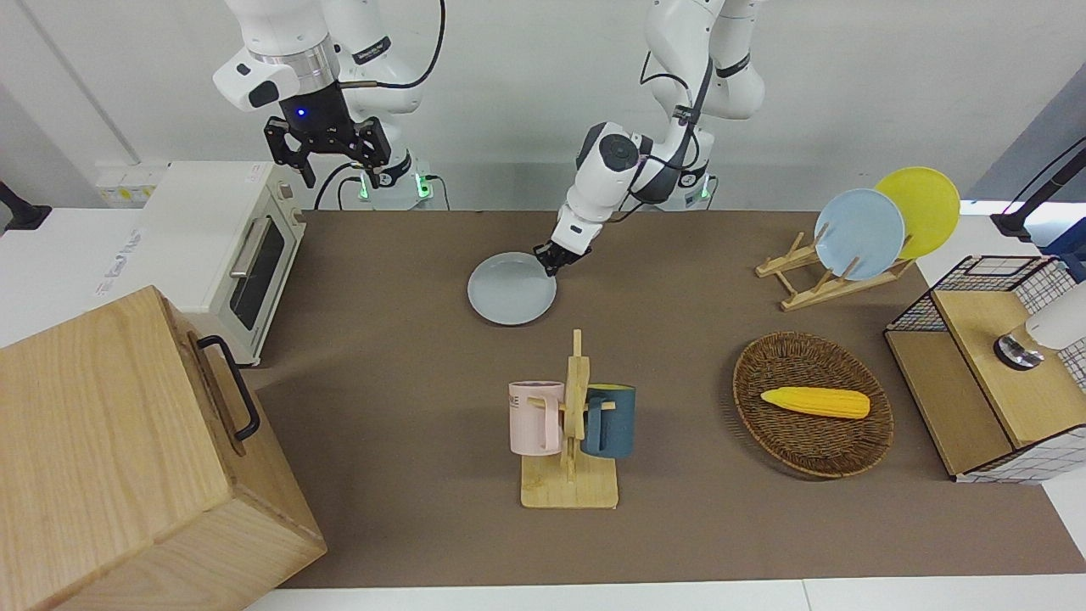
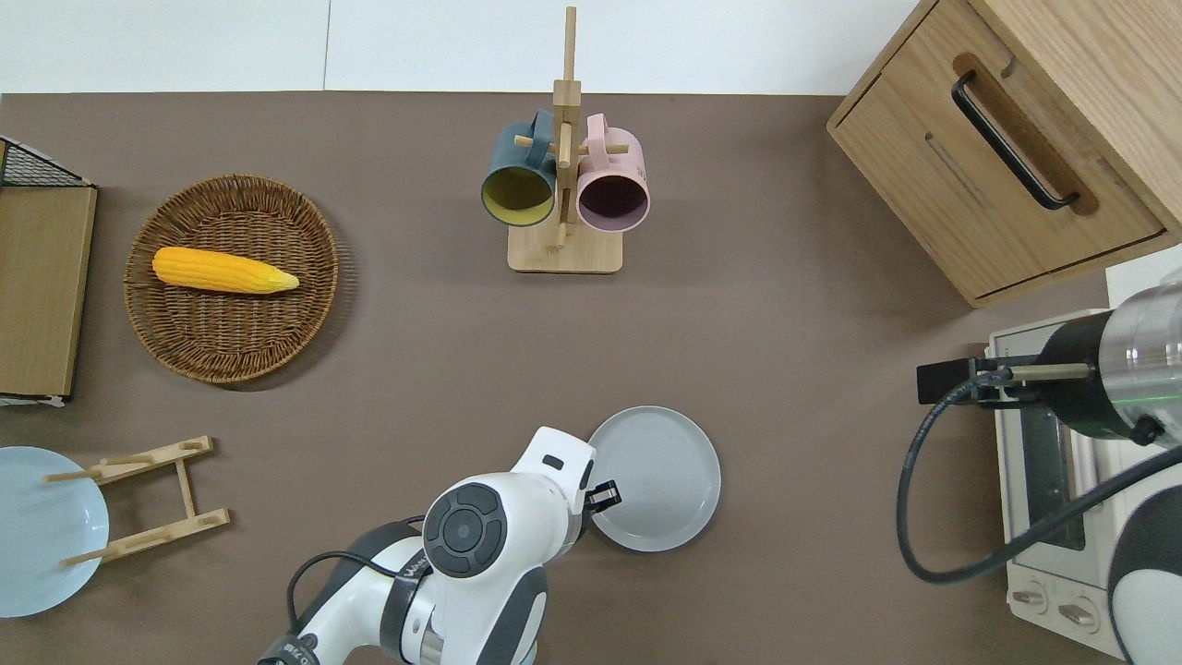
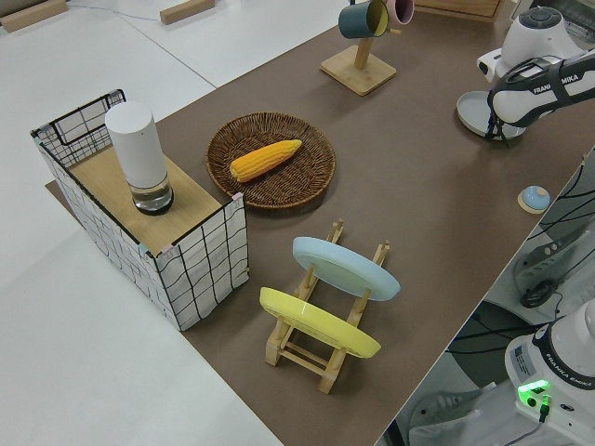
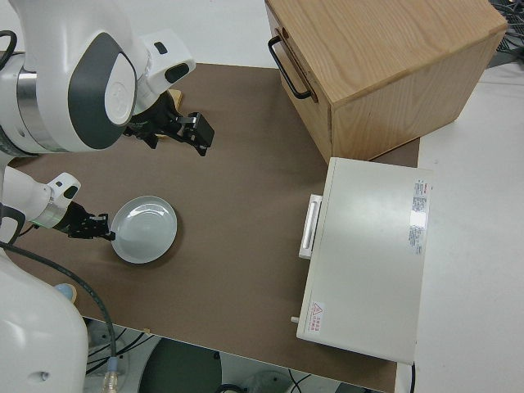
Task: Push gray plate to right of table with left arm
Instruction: 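Keep pushing the gray plate with the left gripper toward the toaster oven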
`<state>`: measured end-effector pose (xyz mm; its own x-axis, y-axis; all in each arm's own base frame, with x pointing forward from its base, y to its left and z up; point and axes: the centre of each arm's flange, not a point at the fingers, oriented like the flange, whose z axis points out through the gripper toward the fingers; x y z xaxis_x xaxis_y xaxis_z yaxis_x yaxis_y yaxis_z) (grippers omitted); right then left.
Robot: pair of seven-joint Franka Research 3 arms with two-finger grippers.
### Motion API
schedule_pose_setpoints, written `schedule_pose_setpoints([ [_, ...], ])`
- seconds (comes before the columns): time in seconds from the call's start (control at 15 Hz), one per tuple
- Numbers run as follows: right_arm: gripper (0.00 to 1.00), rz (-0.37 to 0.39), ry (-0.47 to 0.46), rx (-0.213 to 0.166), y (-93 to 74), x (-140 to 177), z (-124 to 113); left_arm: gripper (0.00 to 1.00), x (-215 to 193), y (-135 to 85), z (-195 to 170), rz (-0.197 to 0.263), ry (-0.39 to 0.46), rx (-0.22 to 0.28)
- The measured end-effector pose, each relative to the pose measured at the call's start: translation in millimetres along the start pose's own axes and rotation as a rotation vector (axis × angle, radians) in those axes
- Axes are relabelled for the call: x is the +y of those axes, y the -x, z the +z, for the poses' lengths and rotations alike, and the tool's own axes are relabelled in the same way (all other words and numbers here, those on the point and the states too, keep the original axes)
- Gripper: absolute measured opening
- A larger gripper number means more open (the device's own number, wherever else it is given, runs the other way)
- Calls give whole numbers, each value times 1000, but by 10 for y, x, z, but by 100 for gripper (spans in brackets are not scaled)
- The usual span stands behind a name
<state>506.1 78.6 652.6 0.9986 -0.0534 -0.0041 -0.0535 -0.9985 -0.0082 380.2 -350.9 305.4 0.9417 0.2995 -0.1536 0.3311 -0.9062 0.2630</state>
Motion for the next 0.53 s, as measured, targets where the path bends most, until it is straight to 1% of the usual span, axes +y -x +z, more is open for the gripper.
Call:
schedule_pose_setpoints([
  [0.13,100,0,0,0,0,0,0,2,81,28,77,5,11,3],
  [0.53,100,0,0,0,0,0,0,2,244,54,123,13,29,-3],
])
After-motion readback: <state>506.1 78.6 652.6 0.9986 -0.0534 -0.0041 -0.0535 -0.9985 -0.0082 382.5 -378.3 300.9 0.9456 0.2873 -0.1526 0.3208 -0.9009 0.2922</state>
